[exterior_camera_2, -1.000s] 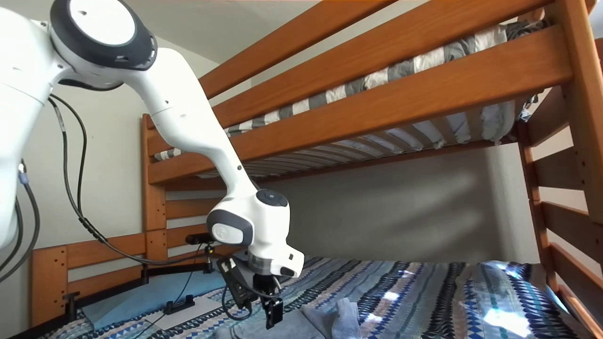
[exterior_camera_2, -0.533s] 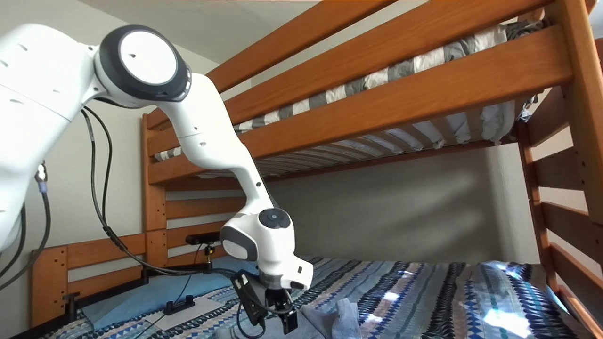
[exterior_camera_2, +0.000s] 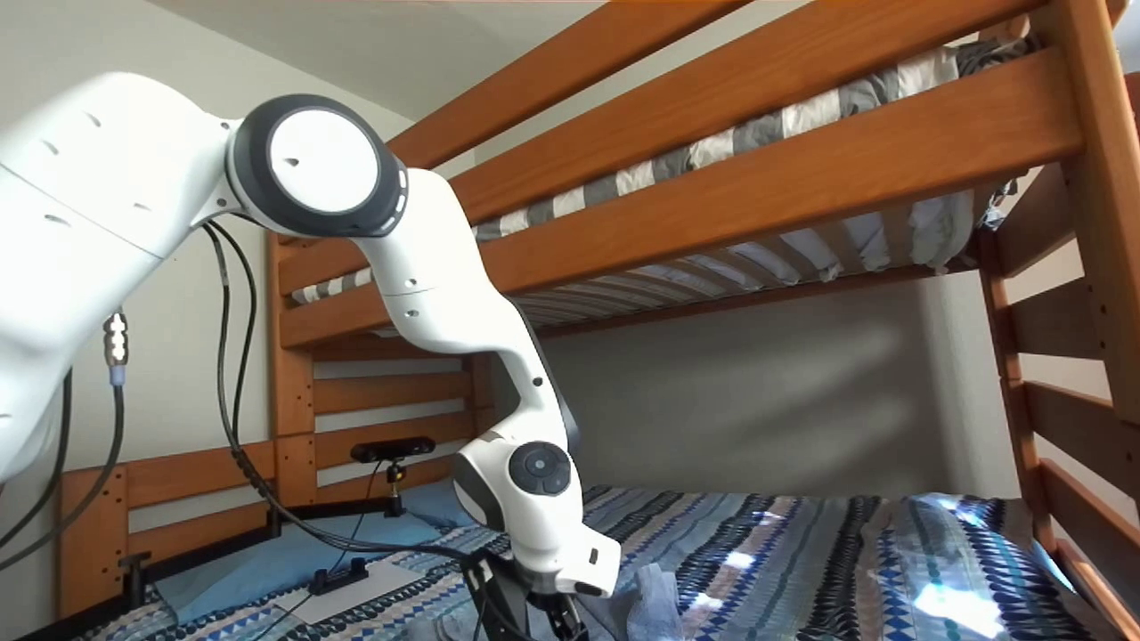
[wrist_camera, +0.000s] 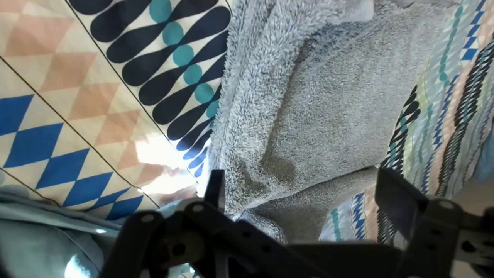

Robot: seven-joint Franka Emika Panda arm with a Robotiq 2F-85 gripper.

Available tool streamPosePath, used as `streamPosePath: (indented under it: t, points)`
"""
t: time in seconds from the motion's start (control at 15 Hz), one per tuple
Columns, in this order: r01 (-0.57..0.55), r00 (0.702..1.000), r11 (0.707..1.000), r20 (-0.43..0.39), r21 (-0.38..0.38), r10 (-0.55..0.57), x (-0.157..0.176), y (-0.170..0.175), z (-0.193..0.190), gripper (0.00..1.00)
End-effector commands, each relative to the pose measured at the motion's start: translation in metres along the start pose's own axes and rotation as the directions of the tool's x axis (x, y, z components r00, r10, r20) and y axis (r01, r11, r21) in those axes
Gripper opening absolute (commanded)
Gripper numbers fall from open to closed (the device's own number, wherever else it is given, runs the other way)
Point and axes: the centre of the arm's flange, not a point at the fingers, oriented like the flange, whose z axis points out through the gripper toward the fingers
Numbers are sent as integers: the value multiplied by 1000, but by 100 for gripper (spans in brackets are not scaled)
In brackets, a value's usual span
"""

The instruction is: Partially unfold the towel

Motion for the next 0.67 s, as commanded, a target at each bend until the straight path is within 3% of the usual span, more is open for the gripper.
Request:
streamPosePath:
  t: [0.0,0.27,0.6]
  points:
    - [5,1000,1000,5,3,-5,-2,0,3,100]
    - [12,1000,1000,5,8,-12,-1,-1,6,100]
    - [-21,998,1000,61,-19,22,-7,17,38,100]
